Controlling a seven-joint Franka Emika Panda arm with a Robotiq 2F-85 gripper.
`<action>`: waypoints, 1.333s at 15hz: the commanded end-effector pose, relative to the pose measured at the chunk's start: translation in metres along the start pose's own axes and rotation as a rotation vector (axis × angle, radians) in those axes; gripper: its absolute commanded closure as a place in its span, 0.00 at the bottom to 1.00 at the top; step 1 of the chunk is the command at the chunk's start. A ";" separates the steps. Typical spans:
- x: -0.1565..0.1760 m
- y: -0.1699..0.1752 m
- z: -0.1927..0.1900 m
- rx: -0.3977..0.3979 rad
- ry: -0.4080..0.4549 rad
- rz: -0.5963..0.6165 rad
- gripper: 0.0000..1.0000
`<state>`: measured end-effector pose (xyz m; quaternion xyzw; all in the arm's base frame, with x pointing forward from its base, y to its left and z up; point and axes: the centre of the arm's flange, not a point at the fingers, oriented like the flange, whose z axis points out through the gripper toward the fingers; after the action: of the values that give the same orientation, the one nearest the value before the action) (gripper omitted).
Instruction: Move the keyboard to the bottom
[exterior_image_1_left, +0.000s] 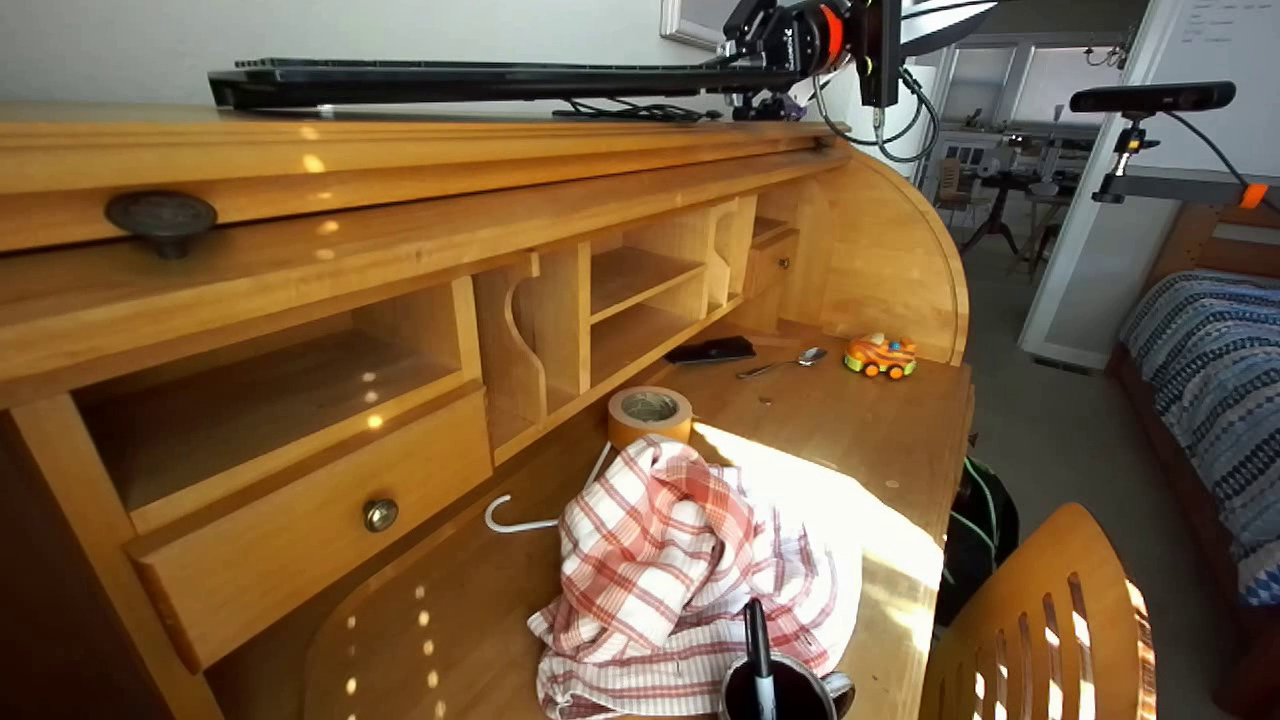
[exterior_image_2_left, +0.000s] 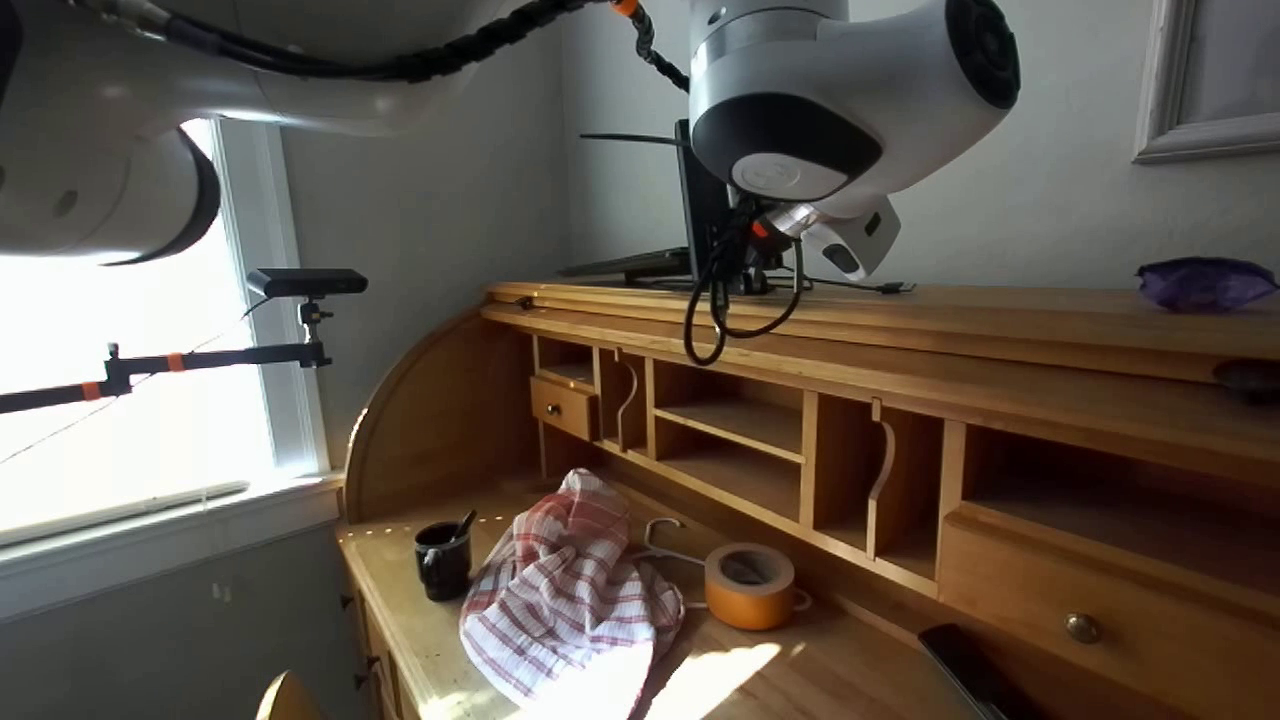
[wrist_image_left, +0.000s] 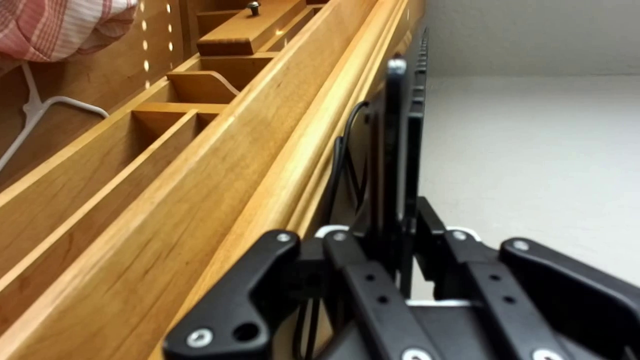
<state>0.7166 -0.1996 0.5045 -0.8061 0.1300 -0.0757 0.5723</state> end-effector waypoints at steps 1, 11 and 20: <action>-0.011 -0.020 -0.010 0.077 -0.078 0.055 0.95; -0.026 -0.042 -0.056 0.238 -0.202 0.156 0.95; -0.038 -0.045 -0.054 0.170 -0.190 0.138 0.95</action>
<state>0.6772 -0.2252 0.5554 -0.7354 0.1298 0.0249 0.6647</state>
